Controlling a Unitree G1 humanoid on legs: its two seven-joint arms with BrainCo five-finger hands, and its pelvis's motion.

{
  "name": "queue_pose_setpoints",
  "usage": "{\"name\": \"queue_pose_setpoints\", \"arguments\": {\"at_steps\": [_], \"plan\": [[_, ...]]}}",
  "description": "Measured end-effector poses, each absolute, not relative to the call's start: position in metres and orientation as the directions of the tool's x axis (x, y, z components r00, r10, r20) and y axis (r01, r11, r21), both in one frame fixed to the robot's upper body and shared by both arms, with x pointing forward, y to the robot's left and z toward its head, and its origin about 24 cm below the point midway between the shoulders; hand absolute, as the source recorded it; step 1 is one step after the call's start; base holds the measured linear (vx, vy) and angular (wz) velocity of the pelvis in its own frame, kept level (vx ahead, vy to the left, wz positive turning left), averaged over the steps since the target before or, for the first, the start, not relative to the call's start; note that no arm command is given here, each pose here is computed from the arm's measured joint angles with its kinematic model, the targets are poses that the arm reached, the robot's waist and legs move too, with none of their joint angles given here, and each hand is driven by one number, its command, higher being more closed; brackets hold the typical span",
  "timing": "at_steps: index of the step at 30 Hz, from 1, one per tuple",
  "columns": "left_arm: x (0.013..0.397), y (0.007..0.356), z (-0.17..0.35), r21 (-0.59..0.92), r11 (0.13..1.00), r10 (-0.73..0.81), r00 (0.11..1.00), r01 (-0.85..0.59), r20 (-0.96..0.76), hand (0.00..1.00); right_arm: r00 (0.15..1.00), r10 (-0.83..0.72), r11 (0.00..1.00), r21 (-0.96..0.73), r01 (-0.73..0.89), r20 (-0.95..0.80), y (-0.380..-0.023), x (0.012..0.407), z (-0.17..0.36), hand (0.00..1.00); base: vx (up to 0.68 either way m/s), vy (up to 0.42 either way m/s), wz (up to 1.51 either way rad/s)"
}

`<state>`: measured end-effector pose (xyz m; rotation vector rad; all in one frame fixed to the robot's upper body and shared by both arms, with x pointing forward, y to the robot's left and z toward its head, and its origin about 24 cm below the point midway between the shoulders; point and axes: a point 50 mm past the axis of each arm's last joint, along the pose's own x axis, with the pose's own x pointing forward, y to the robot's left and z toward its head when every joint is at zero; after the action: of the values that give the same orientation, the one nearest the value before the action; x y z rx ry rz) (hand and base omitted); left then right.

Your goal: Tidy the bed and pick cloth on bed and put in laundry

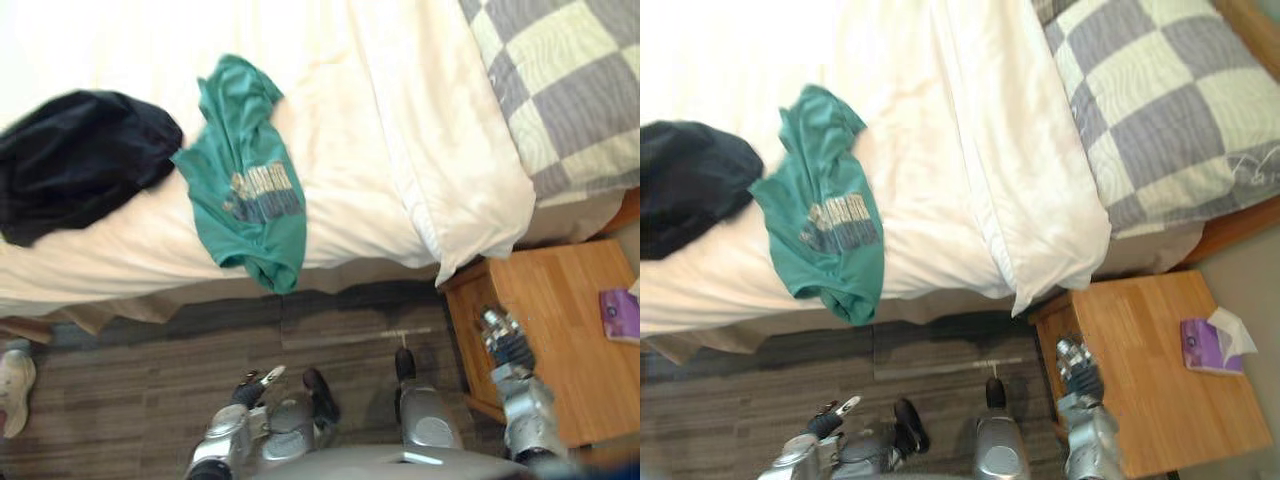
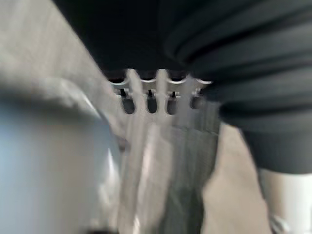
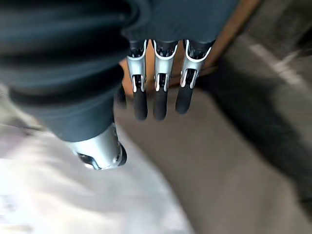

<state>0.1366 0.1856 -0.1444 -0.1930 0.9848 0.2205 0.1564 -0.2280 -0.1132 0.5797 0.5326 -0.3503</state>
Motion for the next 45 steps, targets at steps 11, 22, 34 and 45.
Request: {"name": "queue_pose_setpoints", "arguments": {"at_steps": [11, 22, 34, 45], "plan": [[0.123, 0.177, -0.155, -0.027, 0.983, 0.054, 0.431, -0.181, -0.901, 0.00, 0.682, -0.046, 0.779, 0.401, 0.482, -0.730, -0.192, 0.116, -0.148, 0.00, -0.03, -0.052, 0.10], [0.104, 0.180, -0.164, 0.043, 0.998, 0.058, 0.319, -0.054, -0.946, 0.00, 0.508, -0.011, 0.843, 0.266, 0.468, -0.861, -0.190, 0.105, -0.160, 0.00, -0.03, -0.003, -0.01], [0.109, 0.193, -0.160, 0.168, 0.969, 0.224, 0.352, -0.182, -0.909, 0.00, 0.531, -0.020, 0.867, 0.249, 0.430, -0.847, -0.190, 0.108, -0.159, 0.00, 0.00, -0.022, 0.04], [0.117, 0.194, -0.156, 0.157, 0.950, 0.262, 0.411, -0.271, -0.873, 0.00, 0.578, -0.212, 0.890, 0.089, 0.448, -0.788, -0.252, 0.125, -0.140, 0.00, 0.00, -0.010, 0.20]]}}
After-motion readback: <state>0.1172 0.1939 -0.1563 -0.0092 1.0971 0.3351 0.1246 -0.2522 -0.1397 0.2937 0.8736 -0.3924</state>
